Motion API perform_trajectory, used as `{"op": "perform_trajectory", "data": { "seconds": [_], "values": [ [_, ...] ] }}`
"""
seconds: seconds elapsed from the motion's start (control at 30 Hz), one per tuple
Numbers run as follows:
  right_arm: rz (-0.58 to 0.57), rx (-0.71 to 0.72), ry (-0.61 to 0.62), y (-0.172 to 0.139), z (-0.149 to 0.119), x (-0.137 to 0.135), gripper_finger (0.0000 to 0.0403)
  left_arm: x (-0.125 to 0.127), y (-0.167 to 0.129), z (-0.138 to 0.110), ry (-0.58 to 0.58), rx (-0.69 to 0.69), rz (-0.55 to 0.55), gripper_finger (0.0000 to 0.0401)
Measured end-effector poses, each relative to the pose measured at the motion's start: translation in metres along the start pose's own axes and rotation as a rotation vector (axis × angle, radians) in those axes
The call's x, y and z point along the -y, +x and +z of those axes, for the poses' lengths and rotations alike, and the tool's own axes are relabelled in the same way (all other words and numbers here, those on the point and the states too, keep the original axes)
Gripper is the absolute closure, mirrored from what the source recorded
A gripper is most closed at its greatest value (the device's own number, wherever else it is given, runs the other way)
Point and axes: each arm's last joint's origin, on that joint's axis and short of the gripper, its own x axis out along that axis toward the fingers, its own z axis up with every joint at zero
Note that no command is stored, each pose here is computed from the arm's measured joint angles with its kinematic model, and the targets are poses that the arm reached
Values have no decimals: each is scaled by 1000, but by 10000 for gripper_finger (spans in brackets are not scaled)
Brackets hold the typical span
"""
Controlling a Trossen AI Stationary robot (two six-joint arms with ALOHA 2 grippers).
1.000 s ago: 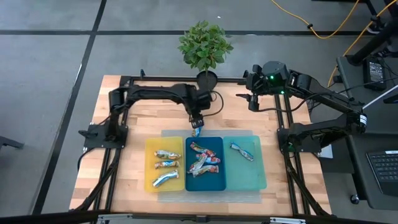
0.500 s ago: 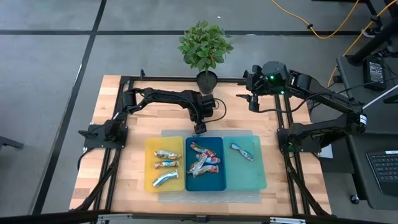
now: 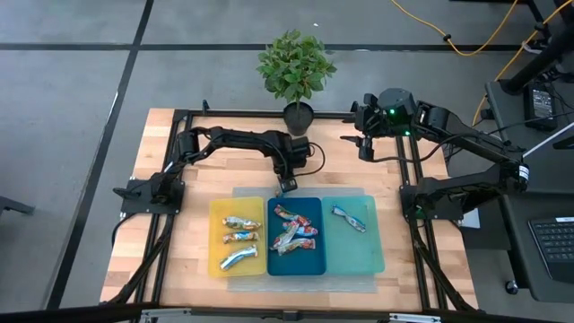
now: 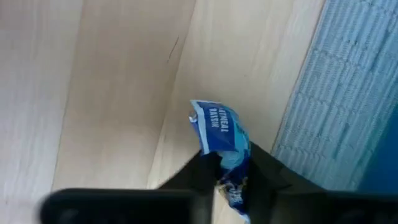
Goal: Pick and place Granola Bars by type
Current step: Put the blue granola bar into the light blue bin
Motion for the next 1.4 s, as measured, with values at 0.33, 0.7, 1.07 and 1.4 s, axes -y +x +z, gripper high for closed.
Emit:
{"op": "perform_trajectory", "data": {
  "seconds": [0.33, 0.7, 1.07, 1.4],
  "values": [
    [-11, 27, 12, 0, 3, 1, 181, 7, -79, 18, 99, 61, 95, 381],
    [73, 47, 89, 3, 1, -2, 181, 32, -273, -12, 56, 683, 359, 384],
    [159, 510, 332, 37, 18, 2, 125, 56, -355, -61, 17, 1034, 461, 385],
    [386, 583, 394, 80, 48, 5, 17, 78, -358, -57, 200, 1102, 500, 385]
  ]
}}
